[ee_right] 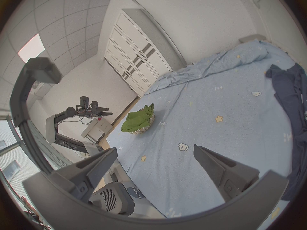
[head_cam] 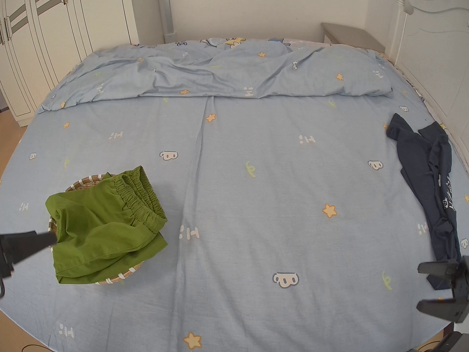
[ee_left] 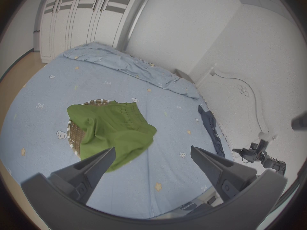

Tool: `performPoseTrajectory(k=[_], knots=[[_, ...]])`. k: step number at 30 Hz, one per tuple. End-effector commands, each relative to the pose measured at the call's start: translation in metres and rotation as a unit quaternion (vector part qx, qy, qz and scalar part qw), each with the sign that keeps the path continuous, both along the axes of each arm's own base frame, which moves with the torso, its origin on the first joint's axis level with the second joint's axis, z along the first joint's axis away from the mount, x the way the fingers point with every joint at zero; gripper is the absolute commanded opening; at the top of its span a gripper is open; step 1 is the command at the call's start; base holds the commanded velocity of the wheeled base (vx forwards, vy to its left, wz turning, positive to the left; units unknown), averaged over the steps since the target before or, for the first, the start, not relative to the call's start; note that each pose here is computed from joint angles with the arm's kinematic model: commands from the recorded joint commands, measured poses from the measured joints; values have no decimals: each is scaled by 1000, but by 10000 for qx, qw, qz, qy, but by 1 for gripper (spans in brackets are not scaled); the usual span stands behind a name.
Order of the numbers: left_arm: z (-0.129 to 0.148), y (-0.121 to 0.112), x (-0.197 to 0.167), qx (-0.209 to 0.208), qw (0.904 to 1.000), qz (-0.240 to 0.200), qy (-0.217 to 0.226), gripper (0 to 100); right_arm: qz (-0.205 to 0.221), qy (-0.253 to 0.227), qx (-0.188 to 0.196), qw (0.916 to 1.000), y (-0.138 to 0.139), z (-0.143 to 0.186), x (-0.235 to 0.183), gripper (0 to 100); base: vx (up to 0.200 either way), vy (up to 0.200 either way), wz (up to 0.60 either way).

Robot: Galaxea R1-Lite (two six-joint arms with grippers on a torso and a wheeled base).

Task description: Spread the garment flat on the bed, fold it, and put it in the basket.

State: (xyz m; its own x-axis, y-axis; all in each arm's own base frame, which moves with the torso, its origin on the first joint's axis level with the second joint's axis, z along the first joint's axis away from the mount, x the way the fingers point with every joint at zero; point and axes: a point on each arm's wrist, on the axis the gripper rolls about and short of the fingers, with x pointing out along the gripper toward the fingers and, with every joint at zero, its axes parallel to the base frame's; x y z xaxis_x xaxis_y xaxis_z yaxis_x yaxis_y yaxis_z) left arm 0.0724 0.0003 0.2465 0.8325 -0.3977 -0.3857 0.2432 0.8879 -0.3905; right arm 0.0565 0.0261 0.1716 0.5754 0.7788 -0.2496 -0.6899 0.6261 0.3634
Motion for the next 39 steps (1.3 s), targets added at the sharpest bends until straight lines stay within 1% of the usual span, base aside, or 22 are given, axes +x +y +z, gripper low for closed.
performPoseTrajectory(k=[1, 6, 10, 11, 14, 15, 17, 18, 19, 21, 22, 23, 26, 27, 28, 29, 30, 31, 32, 33, 34, 39], knots=[[-49, -15, -106, 129, 9959, -358, -822, 100, -377, -801, 314, 9956, -14, -42, -77, 100, 0, 0, 0], [-85, -15, -124, 135, 9938, -463, -1006, 100, -207, -641, 311, 9972, -17, -62, -94, 100, 0, 0, 0], [-107, -15, -123, 136, 9948, -419, -914, 100, -235, -470, 253, 9983, -17, -74, -94, 100, 0, 0, 0], [-123, -15, -124, 150, 9948, -392, -924, 100, -278, -395, 277, 9985, -17, -78, -93, 100, 0, 0, 0], [-149, -13, -115, 464, 9941, -126, -968, 100, -705, -382, 210, 9966, -18, -77, -91, 100, 0, 0, 0], [-150, -12, -110, 629, 9920, 197, -1076, 100, -1008, -388, 130, 9941, -19, -77, -91, 100, 0, 0, 0], [-150, -11, -109, 676, 9911, 296, -1109, 100, -1097, -394, 108, 9931, -20, -77, -90, 100, 0, 0, 0], [-156, -6, -100, 1116, 9750, 1292, -1422, 100, -2090, -496, -174, 9765, -23, -77, -88, 100, 0, 0, 0], [-159, -4, -96, 1306, 9645, 1651, -1595, 100, -2466, -544, -292, 9672, -25, -77, -87, 100, 0, 0, 0], [-165, -1, -89, 1619, 9425, 2172, -1955, 100, -3112, -621, -540, 9468, -28, -79, -86, 100, 0, 0, 0], [-165, 0, -89, 1670, 9407, 2198, -1970, 100, -3169, -630, -552, 9448, -28, -78, -86, 100, 0, 0, 0], [-168, 0, -89, 1854, 9356, 2322, -1904, 100, -3709, -653, -698, 9237, -31, -79, -85, 100, 0, 0, 0], [-169, 0, -89, 1862, 9376, 2295, -1834, 100, -4539, -771, -878, 8833, -35, -84, -81, 100, 0, 0, 0], [-169, 0, -89, 1854, 9373, 2286, -1865, 100, -5001, -960, -892, 8560, -36, -85, -78, 100, 0, 0, 0], [-169, 0, -89, 1854, 9376, 2278, -1860, 100, -5108, -1015, -881, 8491, -37, -86, -77, 100, 0, 0, 0], [-169, 0, -89, 1853, 9380, 2269, -1854, 100, -5305, -1162, -860, 8353, -37, -87, -75, 100, 0, 0, 0], [-169, 0, -89, 1873, 9378, 2256, -1858, 100, -5389, -1251, -848, 8287, -37, -87, -74, 100, 0, 0, 0], [-169, 0, -89, 1873, 9378, 2256, -1858, 100, -5389, -1251, -848, 8287, -37, -87, -74, 100, 0, 0, 0], [-169, 0, -89, 1869, 9382, 2242, -1860, 100, -5571, -1359, -861, 8147, -36, -87, -74, 100, 0, 0, 0], [-169, 0, -89, 1878, 9385, 2216, -1866, 100, -5913, -1535, -1003, 7853, -34, -88, -77, 100, 0, 0, 0], [-169, 0, -89, 1845, 9399, 2180, -1872, 100, -5884, -1781, -1110, 7809, -34, -90, -82, 100, 0, 0, 0], [-169, 0, -89, 1825, 9406, 2163, -1874, 100, -5665, -1947, -1452, 7874, -34, -90, -81, 100, 0, 0, 0]])
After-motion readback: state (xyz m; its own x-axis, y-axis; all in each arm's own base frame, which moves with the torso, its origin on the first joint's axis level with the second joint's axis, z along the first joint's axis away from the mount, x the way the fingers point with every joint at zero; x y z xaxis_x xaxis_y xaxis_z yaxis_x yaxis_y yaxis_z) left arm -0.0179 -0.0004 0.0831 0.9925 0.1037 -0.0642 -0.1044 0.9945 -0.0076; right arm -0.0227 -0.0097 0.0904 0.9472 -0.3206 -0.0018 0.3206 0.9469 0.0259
